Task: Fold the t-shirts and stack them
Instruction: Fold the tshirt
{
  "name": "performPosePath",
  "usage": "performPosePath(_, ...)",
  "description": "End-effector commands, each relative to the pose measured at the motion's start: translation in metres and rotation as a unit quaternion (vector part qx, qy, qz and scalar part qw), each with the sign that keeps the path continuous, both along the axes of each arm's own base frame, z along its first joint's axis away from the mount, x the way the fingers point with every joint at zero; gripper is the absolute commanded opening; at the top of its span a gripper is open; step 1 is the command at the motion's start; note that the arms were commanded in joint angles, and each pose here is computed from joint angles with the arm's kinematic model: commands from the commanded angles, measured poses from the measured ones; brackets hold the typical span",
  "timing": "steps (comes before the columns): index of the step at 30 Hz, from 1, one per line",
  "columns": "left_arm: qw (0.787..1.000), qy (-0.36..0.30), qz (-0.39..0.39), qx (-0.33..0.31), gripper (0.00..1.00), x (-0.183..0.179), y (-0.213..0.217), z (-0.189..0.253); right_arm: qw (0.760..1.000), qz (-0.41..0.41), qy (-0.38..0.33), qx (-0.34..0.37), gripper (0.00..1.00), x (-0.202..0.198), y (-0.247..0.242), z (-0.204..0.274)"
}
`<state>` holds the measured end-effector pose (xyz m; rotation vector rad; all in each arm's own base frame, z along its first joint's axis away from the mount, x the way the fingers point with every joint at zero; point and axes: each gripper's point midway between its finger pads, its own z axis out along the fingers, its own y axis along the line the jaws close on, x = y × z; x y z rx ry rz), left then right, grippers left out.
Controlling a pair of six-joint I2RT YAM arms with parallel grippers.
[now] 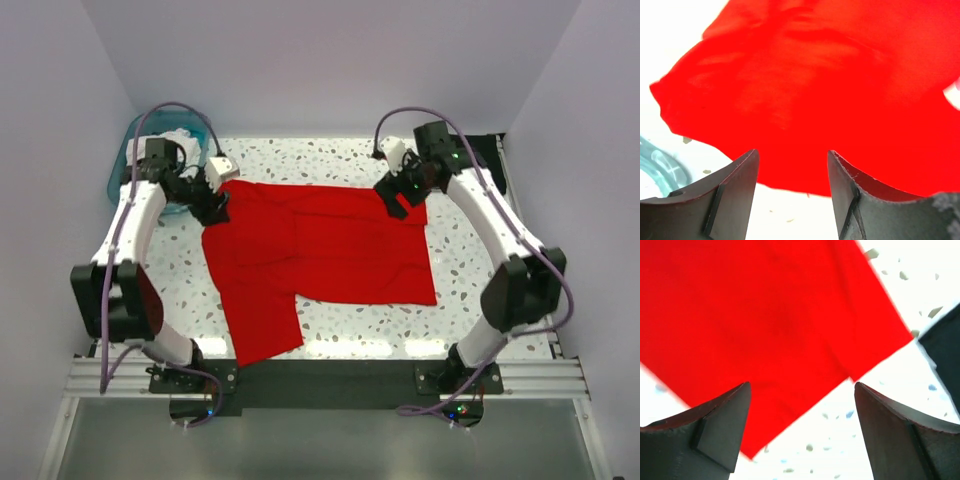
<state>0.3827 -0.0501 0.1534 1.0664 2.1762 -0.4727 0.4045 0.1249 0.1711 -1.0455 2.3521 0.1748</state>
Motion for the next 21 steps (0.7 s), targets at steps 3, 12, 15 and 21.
performPosePath(3, 0.977, 0.074, -0.198, 0.03, 0.63, -0.145, -0.017, -0.028, 0.989, 0.105, 0.102, -0.02, 0.8, -0.121, -0.022, -0.019)
performPosePath(12, 0.924, 0.02, -0.34, 0.173, 0.59, -0.233, -0.027, -0.088, 0.976, 0.138, 0.129, -0.111, 0.6, -0.201, -0.07, -0.079)
performPosePath(15, 0.907, 0.027, -0.377, 0.186, 0.57, -0.248, -0.031, -0.099, 0.971, 0.148, 0.14, -0.126, 0.58, -0.216, -0.073, -0.097)
performPosePath(21, 0.89, 0.023, -0.408, 0.202, 0.57, -0.259, -0.04, -0.107, 0.968, 0.148, 0.123, -0.158, 0.53, -0.219, -0.08, -0.123)
